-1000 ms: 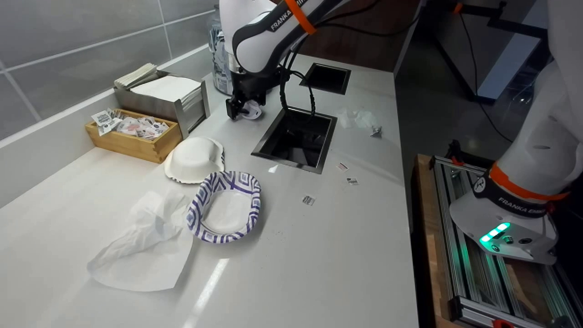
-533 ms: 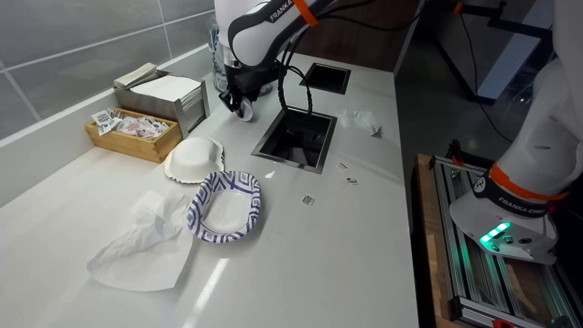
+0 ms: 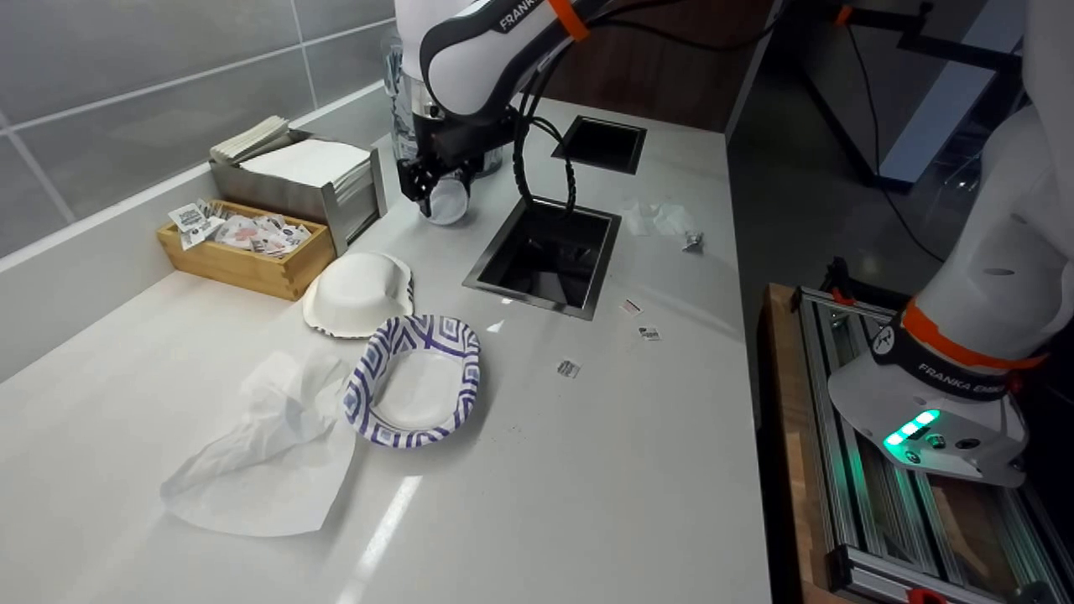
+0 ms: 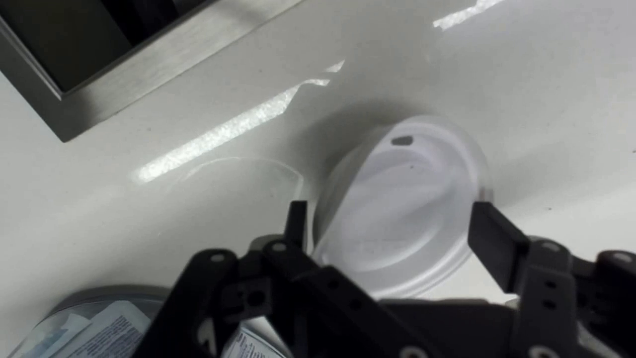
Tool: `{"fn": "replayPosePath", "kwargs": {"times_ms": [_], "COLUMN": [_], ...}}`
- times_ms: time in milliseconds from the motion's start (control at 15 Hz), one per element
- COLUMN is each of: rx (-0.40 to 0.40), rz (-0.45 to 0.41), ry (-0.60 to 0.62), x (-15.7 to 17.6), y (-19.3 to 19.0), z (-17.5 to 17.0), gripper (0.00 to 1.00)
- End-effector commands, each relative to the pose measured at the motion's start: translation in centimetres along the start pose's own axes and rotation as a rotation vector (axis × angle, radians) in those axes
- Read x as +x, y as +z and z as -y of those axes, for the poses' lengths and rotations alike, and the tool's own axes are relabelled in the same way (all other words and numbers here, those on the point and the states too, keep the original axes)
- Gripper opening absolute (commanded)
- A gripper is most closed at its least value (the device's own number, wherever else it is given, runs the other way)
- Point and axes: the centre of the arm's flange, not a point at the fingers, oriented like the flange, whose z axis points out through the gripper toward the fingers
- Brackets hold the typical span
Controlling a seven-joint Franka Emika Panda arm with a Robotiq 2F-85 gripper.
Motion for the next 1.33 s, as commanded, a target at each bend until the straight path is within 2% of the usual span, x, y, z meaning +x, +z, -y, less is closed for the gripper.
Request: {"fn": "replayPosePath", "kwargs": {"times_ms": [0,1133,1200,1267], "rx": [-0.005,0.038,0.053,0.056], "rz": [0.012,-0.065,-0.081,-0.086], "ry": [0.005,0.04,0.029,0.03], "x": [-1.4,-2.3,-0.6,-0.5], "y": [-1.7,-10.2,-9.2,-9.6], "z": [-0.5,-2.7,-2.1,-2.2], "gripper": [1.0,1.0,1.0,1.0]}}
